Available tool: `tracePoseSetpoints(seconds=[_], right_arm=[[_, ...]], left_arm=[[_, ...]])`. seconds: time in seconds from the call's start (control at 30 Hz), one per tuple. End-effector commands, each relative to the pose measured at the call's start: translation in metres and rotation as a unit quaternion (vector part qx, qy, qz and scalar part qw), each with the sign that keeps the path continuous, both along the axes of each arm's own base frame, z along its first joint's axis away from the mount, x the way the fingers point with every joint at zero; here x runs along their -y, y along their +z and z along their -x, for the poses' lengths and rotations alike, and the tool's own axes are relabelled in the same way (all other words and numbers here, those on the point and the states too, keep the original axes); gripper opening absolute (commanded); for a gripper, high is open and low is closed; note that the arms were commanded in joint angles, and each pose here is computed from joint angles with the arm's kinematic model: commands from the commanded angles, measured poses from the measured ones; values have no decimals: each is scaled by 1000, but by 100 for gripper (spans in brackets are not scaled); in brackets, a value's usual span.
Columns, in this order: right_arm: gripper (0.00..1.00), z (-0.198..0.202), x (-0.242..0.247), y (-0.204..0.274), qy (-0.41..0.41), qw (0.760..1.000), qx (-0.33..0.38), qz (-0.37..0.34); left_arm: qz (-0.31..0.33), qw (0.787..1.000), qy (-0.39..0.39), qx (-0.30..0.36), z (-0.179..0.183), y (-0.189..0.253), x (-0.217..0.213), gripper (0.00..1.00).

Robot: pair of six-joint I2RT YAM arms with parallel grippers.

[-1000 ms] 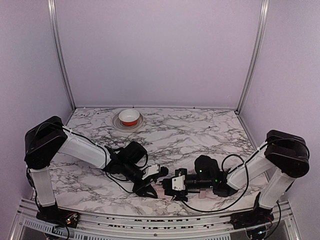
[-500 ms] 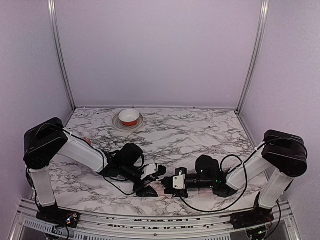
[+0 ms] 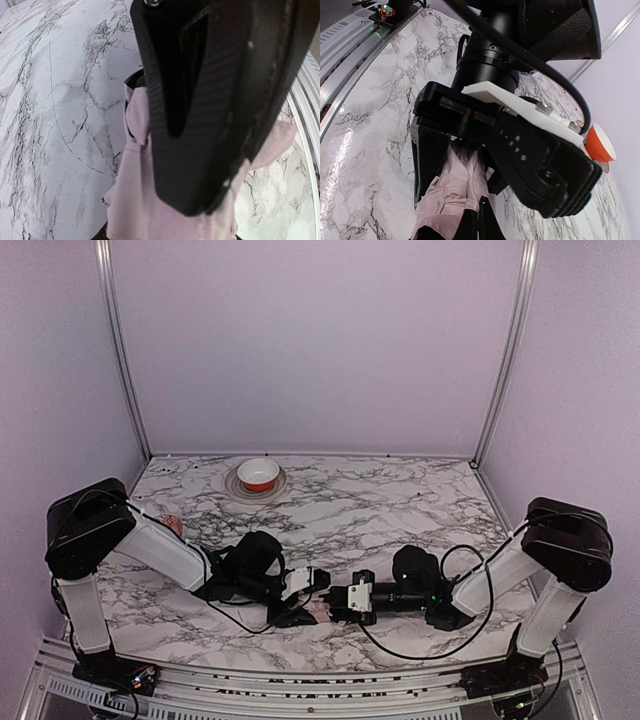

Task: Put away the umbrella

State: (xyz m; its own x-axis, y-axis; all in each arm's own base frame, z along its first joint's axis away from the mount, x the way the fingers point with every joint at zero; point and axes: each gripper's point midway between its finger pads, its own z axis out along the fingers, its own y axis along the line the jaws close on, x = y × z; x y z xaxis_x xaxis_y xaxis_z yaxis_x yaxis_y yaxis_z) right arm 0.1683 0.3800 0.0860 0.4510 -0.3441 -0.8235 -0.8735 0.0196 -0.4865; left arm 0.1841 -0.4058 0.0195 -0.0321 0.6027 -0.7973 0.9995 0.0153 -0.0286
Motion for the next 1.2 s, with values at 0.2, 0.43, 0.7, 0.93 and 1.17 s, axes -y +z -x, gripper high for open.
tracePoseSetpoints(seconds=[0.2, 0.43, 0.7, 0.93, 1.17], right_arm=[[0, 36, -5, -11, 82, 995, -44, 21], [0, 32, -10, -9, 82, 995, -49, 14], [0, 21, -10, -14, 73, 996, -42, 18], [0, 23, -8, -17, 82, 996, -37, 30], [0, 23, -7, -17, 82, 995, -38, 30]], left_arm=[[-5, 990, 127, 64, -49, 11, -20, 93], [28, 995, 78, 58, -38, 25, -1, 99], [43, 993, -10, 109, -5, 36, 21, 99], [45, 987, -20, 152, -3, 47, 23, 99], [48, 990, -45, 124, 9, 36, 32, 95]])
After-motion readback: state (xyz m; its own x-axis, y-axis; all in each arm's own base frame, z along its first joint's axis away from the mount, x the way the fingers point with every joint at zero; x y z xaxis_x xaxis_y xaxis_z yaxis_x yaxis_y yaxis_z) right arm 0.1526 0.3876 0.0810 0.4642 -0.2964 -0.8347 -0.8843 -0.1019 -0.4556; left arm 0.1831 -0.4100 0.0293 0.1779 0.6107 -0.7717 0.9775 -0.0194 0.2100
